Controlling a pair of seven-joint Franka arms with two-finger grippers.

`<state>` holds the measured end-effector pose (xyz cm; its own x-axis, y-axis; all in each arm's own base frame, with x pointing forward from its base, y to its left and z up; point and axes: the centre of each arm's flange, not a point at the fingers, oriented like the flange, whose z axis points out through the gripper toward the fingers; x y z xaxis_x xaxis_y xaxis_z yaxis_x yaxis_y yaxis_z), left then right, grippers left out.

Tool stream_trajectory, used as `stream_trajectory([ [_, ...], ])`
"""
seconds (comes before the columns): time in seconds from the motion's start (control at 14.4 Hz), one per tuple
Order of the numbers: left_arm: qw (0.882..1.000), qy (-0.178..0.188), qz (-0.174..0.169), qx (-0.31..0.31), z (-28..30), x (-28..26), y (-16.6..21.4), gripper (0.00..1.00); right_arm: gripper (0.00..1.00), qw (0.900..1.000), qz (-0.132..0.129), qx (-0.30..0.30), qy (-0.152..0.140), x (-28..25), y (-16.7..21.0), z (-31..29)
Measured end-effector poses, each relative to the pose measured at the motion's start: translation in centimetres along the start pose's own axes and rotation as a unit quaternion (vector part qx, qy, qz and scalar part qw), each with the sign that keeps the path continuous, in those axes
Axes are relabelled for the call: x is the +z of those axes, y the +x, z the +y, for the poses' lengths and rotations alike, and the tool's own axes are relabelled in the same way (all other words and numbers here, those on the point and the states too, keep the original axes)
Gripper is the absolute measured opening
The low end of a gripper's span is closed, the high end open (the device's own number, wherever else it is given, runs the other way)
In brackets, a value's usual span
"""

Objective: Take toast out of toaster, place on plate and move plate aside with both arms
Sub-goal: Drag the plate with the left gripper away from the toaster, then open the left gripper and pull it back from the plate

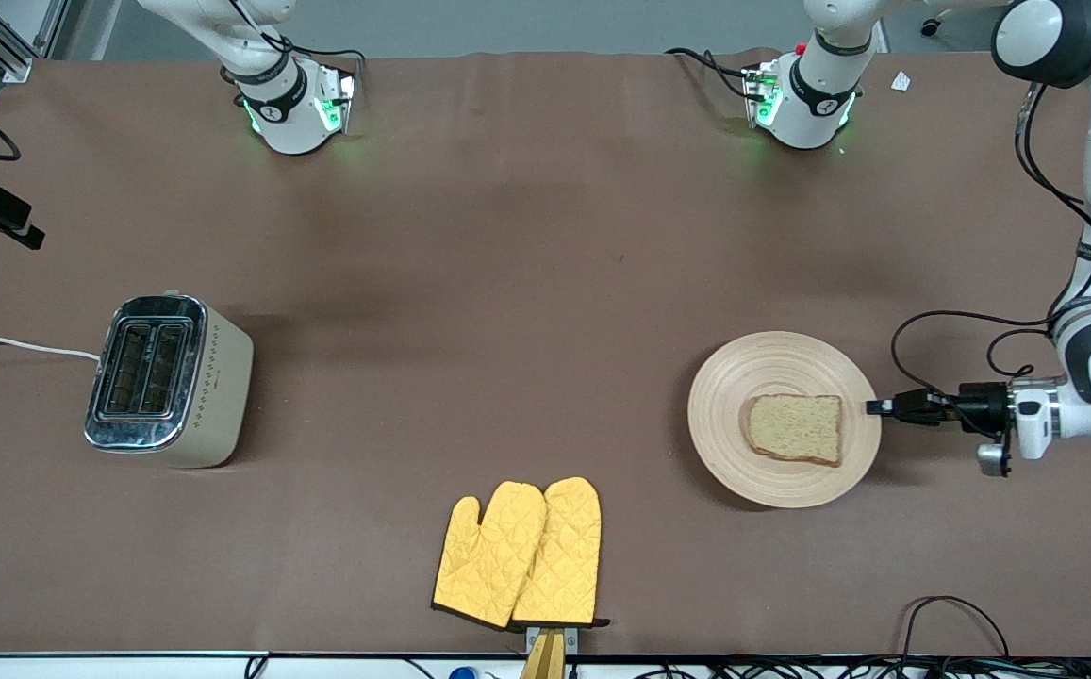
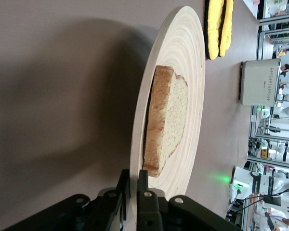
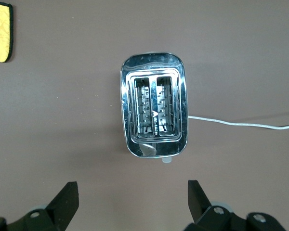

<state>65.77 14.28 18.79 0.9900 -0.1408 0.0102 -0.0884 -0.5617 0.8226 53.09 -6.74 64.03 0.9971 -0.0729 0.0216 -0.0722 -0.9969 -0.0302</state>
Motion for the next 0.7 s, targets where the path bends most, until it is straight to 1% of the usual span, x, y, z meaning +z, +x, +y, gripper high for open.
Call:
stream_trajectory([
  [0.28,1.0,-0.007,0.022,-0.02,-3.6,-2.3,-2.0,0.1,1.0,1.0,-0.002,-0.004,0.0,0.1,0.0,-0.5],
  [0.35,0.999,-0.007,0.024,-0.024,-4.1,-2.5,-2.3,0.14,1.0,1.0,-0.003,-0.005,0.0,0.1,0.0,-0.6],
  [0.42,0.999,-0.004,0.026,-0.028,-4.6,-2.9,-2.6,0.14,1.0,1.0,-0.003,-0.006,0.0,0.1,0.0,-0.7],
  [0.49,0.999,0.001,0.029,-0.032,-5.0,-3.3,-2.9,0.2,1.0,1.0,-0.003,-0.007,0.0,0.1,0.0,-0.8],
  [0.56,0.999,0.012,0.03,-0.033,-5.4,-3.8,-3.0,0.28,1.0,1.0,-0.003,-0.008,0.0,0.1,0.0,-0.9],
  [0.63,0.999,0.034,0.029,-0.03,-5.8,-4.4,-3.0,0.4,1.0,1.0,-0.003,-0.009,0.0,0.1,0.0,-1.0],
  [0.7,0.997,0.06,0.031,-0.024,-6.0,-5.3,-2.9,0.49,1.0,1.0,-0.003,-0.009,0.0,0.1,0.0,-1.0],
])
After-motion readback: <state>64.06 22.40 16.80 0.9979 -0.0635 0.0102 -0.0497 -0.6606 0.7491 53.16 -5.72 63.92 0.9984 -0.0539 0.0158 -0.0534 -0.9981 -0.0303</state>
